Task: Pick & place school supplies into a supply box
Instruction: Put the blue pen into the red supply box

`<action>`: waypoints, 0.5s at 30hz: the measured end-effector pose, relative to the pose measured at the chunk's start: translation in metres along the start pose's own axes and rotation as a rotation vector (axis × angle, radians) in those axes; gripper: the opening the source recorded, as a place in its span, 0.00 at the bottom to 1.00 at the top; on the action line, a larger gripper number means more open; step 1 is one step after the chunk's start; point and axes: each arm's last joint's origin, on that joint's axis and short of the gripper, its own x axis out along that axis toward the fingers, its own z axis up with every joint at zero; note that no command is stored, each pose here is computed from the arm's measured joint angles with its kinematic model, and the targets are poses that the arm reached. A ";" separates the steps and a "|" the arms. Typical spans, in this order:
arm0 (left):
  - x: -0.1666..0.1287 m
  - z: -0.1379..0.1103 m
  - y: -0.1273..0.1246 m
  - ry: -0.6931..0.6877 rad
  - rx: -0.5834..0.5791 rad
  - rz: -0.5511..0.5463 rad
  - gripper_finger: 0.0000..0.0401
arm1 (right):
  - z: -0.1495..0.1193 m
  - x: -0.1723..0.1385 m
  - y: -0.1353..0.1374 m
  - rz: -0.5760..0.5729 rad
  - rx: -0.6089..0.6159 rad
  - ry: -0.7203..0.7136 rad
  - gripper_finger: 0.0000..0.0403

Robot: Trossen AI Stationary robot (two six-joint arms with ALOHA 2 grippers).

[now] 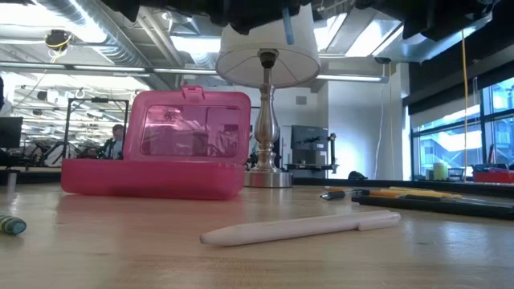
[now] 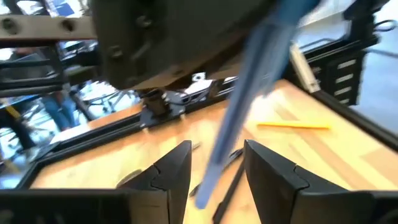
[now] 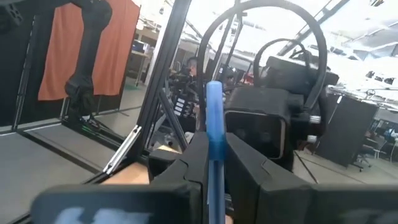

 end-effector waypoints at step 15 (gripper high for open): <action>0.000 -0.004 -0.001 0.040 0.009 0.006 0.04 | -0.008 -0.001 0.002 0.020 0.011 0.094 0.12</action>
